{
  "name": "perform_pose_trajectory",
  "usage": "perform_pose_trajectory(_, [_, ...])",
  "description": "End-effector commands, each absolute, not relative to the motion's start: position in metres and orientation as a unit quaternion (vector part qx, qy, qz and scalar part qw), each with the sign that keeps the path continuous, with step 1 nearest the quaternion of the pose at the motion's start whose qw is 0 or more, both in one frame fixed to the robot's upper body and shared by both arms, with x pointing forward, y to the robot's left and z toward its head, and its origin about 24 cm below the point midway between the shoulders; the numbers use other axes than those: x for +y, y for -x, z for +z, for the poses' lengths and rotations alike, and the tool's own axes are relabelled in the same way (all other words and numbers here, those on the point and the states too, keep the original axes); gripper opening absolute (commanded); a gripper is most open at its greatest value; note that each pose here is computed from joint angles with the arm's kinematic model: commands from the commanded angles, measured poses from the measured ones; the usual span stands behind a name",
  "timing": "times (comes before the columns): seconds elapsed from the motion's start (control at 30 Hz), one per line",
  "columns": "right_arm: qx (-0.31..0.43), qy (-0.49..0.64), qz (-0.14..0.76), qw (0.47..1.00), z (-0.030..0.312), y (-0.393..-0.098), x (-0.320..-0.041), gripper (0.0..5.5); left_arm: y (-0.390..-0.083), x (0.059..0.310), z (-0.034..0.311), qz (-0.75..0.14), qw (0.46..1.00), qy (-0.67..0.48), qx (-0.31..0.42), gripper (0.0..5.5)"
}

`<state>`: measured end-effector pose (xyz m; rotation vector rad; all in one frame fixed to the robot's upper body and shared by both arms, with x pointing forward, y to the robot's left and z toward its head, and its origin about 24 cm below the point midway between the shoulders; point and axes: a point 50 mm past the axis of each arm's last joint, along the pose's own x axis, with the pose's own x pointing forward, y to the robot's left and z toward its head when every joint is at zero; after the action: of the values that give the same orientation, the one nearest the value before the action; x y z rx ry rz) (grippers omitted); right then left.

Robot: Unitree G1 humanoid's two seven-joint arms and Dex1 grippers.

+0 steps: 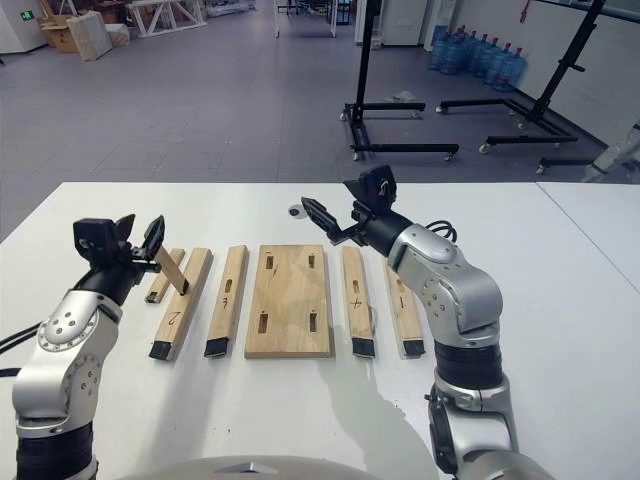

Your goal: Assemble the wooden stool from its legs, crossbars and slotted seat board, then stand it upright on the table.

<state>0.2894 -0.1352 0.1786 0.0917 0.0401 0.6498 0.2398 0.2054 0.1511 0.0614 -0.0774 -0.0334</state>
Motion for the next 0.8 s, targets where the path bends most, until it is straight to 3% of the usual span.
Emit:
perform_pose_trajectory(0.03, [0.014, -0.046, 0.313, 0.949, 0.179, -0.289, -0.135, 5.03, -0.254, 0.198, 0.186, -0.011, 0.997, -0.030, -0.071, 2.39])
perform_pose_trajectory(0.27, [0.010, -0.050, 0.312, 0.949, 0.179, -0.290, -0.133, 5.03, -0.282, 0.202, 0.201, 0.002, 0.999, -0.025, -0.046, 2.39])
perform_pose_trajectory(0.57, [0.012, -0.050, 0.313, 0.948, 0.179, -0.289, -0.134, 5.03, -0.292, 0.199, 0.213, -0.001, 0.998, -0.037, -0.055, 2.39])
perform_pose_trajectory(0.8, [0.015, -0.051, 0.315, 0.948, 0.178, -0.288, -0.133, 5.03, -0.293, 0.197, 0.190, -0.001, 0.999, -0.031, -0.023, 2.39])
